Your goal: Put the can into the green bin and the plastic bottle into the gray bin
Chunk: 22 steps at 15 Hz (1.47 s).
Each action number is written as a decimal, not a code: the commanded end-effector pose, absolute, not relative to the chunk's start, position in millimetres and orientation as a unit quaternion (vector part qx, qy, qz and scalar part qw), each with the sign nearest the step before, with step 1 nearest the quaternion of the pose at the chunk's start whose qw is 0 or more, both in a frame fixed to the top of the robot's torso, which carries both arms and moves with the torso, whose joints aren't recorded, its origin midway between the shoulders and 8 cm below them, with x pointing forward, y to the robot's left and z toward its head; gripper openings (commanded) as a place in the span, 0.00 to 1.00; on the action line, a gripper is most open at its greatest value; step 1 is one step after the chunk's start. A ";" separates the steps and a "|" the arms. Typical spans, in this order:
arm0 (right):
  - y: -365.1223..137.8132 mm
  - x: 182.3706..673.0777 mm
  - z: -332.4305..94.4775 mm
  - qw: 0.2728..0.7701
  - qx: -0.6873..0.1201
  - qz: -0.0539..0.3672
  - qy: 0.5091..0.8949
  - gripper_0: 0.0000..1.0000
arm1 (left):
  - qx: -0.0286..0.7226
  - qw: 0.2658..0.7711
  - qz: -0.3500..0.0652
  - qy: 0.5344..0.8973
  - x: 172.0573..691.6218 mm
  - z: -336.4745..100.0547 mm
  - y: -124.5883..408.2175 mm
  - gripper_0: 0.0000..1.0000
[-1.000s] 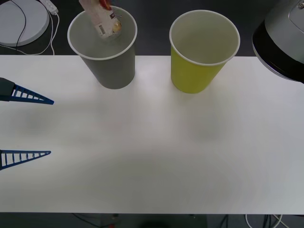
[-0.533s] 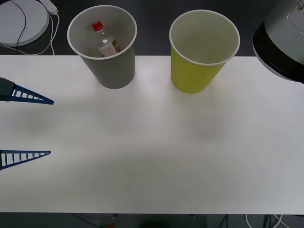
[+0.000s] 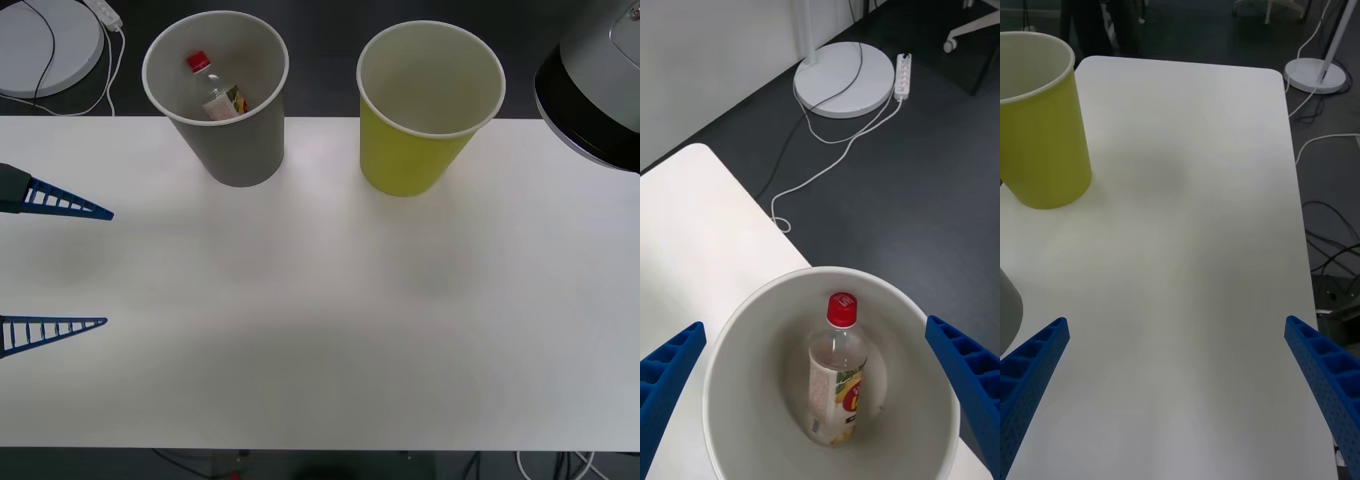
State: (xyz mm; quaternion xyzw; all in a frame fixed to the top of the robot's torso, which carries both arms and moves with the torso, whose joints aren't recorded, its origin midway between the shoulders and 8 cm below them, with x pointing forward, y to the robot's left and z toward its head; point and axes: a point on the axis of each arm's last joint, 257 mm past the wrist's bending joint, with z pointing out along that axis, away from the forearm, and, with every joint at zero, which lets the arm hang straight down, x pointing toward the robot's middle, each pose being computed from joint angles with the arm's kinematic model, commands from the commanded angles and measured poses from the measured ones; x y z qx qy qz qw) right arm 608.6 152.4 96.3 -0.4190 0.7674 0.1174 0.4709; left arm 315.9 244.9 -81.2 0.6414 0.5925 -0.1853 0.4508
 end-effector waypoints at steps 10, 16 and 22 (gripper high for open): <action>93.1 586.6 79.8 0.457 -0.486 0.138 0.732 1.00 | 0.641 0.451 -0.185 0.593 315.9 -81.2 244.9 1.00; 54.4 576.7 65.5 0.455 -0.506 0.138 0.720 1.00 | 0.641 0.451 -0.185 0.593 315.9 -81.2 244.9 1.00; 17.4 548.5 48.3 0.452 -0.529 0.143 0.704 1.00 | 0.641 0.451 -0.185 0.593 315.9 -81.2 244.9 1.00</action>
